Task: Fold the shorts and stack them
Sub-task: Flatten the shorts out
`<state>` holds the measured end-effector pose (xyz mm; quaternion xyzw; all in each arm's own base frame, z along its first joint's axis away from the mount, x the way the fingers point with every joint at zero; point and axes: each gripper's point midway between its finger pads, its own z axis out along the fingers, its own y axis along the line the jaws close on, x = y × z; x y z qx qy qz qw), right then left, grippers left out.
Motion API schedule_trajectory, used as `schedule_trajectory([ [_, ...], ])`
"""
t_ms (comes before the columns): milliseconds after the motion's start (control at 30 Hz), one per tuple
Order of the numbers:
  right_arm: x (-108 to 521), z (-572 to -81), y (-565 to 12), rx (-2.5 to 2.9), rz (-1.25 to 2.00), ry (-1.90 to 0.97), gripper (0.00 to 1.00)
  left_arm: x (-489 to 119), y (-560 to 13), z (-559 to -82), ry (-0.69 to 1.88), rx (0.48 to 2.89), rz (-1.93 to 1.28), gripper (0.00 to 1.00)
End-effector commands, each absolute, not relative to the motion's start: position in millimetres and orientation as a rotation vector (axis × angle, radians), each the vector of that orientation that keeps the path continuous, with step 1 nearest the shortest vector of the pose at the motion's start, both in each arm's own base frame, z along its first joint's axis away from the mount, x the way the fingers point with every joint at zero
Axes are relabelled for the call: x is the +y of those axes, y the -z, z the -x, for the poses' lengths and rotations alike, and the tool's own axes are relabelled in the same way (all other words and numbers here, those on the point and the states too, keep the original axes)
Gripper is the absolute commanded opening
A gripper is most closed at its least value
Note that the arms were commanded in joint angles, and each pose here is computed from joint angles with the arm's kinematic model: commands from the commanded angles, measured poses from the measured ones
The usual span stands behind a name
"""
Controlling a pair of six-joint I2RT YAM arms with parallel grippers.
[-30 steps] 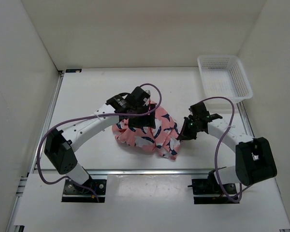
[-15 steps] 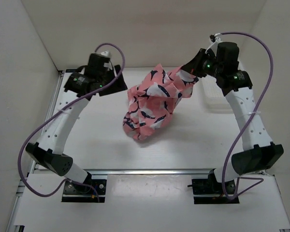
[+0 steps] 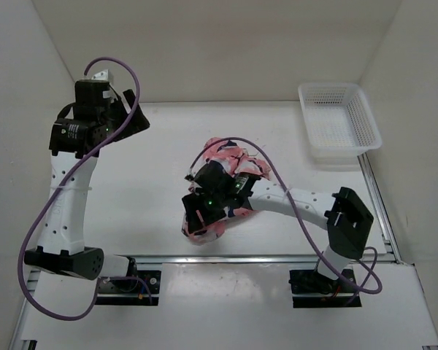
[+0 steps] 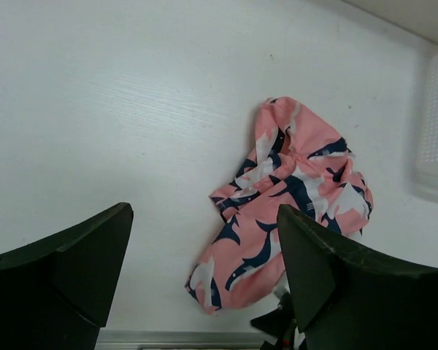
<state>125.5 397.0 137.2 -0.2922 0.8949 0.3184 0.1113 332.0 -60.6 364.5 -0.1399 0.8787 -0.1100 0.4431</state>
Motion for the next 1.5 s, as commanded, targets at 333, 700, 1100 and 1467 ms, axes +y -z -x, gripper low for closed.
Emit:
schedule_trajectory([
  [333, 221, -270, -178, 2.510, 0.044, -0.745, 0.44, -160, -176, -219, 0.664, 2.630, 0.046, 0.91],
  [700, 223, -293, -137, 2.604, -0.087, -0.850, 0.89, -198, -114, -172, 0.791, 2.805, 0.015, 1.00],
  [1100, 235, -343, -114, 2.550, -0.260, -0.957, 0.45, -200, -70, -187, 0.655, 2.907, 0.018, 0.55],
  [1467, 237, -407, -226, 2.295, -0.176, -0.940, 0.00, -189, -179, -317, 0.559, 2.638, 0.124, 0.11],
])
